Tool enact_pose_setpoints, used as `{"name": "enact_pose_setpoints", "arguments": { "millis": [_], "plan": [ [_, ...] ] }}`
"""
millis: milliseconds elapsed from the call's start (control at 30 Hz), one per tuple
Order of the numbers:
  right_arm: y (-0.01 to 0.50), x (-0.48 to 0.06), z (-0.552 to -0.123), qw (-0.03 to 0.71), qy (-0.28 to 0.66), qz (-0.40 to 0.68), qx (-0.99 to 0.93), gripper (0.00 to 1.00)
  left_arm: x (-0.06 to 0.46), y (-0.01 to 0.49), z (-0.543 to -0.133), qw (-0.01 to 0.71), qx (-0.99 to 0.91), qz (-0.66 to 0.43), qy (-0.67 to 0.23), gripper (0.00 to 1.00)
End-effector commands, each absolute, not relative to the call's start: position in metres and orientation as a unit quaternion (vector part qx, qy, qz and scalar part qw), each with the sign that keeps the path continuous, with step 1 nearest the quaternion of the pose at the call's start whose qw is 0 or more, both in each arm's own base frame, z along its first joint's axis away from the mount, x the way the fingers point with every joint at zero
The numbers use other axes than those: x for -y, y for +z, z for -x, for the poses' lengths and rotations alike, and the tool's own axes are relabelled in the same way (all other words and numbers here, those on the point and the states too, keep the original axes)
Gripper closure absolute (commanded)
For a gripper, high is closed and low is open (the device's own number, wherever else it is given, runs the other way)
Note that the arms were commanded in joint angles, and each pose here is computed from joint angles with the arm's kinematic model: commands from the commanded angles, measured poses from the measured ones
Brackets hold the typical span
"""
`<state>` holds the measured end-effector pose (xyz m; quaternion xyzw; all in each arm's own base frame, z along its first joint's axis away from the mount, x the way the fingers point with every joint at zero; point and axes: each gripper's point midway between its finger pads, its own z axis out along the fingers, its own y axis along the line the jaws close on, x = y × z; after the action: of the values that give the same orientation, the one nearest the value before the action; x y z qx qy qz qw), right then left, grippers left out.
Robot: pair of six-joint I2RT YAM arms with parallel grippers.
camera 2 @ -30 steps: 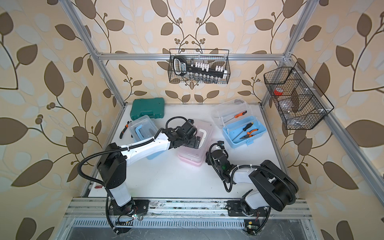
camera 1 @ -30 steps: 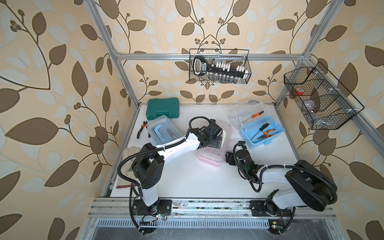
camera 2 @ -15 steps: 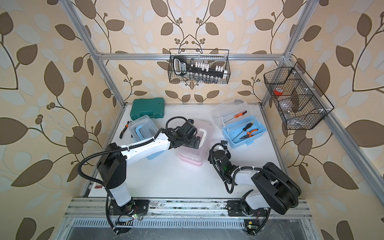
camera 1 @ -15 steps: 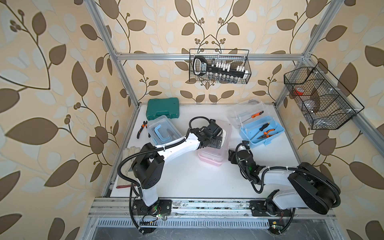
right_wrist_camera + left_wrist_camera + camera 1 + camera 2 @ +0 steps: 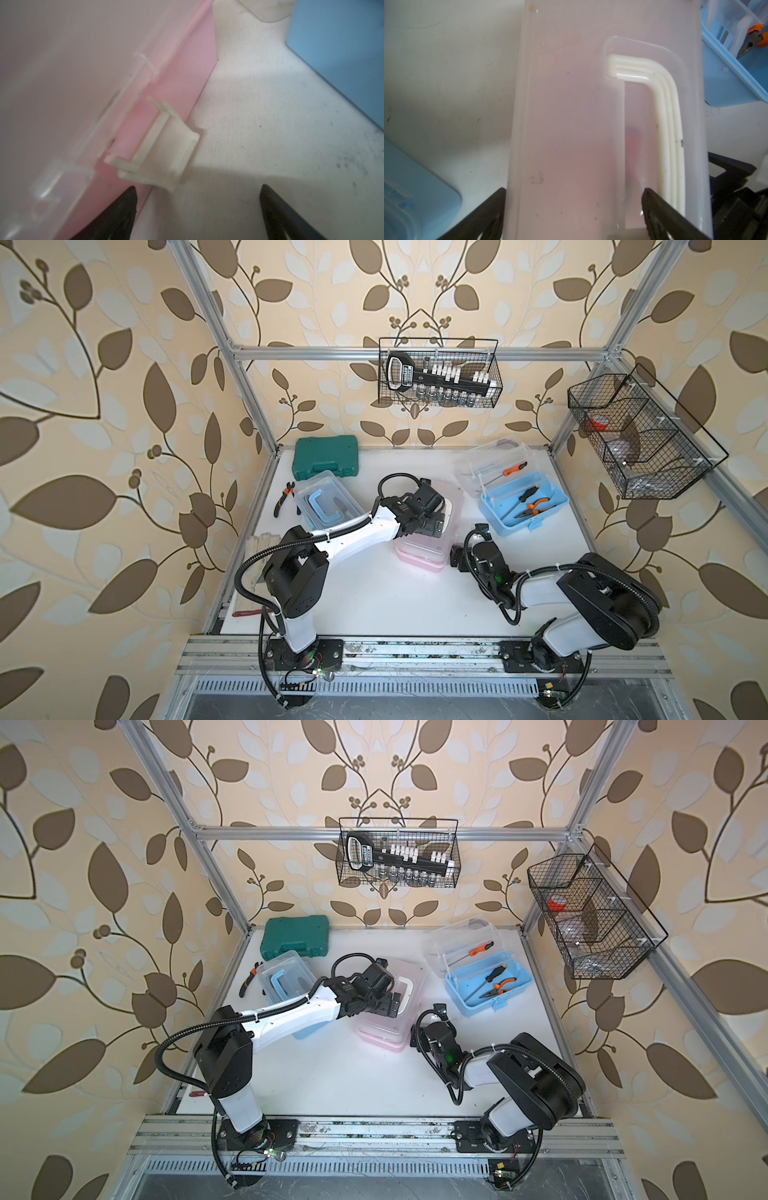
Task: Close toolboxes
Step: Fasten the toolbox latch on the toolbox.
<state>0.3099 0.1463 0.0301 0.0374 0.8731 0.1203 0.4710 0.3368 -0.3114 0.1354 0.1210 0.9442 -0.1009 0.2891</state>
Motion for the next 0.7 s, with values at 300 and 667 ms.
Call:
{"name": "enact_pose_setpoints", "arguments": {
  "millis": [300, 667],
  "plan": [
    [0.055, -0.124, -0.331, 0.547, 0.059, -0.076, -0.831, 0.01, 0.303, 0.123, -0.321, 0.257, -0.952, -0.145, -0.087, 0.01],
    [0.067, -0.115, -0.326, 0.557, 0.06, -0.099, -0.822, 0.02, 0.3, 0.119, -0.319, 0.254, -0.953, -0.144, -0.082, 0.01]
  ]
}}
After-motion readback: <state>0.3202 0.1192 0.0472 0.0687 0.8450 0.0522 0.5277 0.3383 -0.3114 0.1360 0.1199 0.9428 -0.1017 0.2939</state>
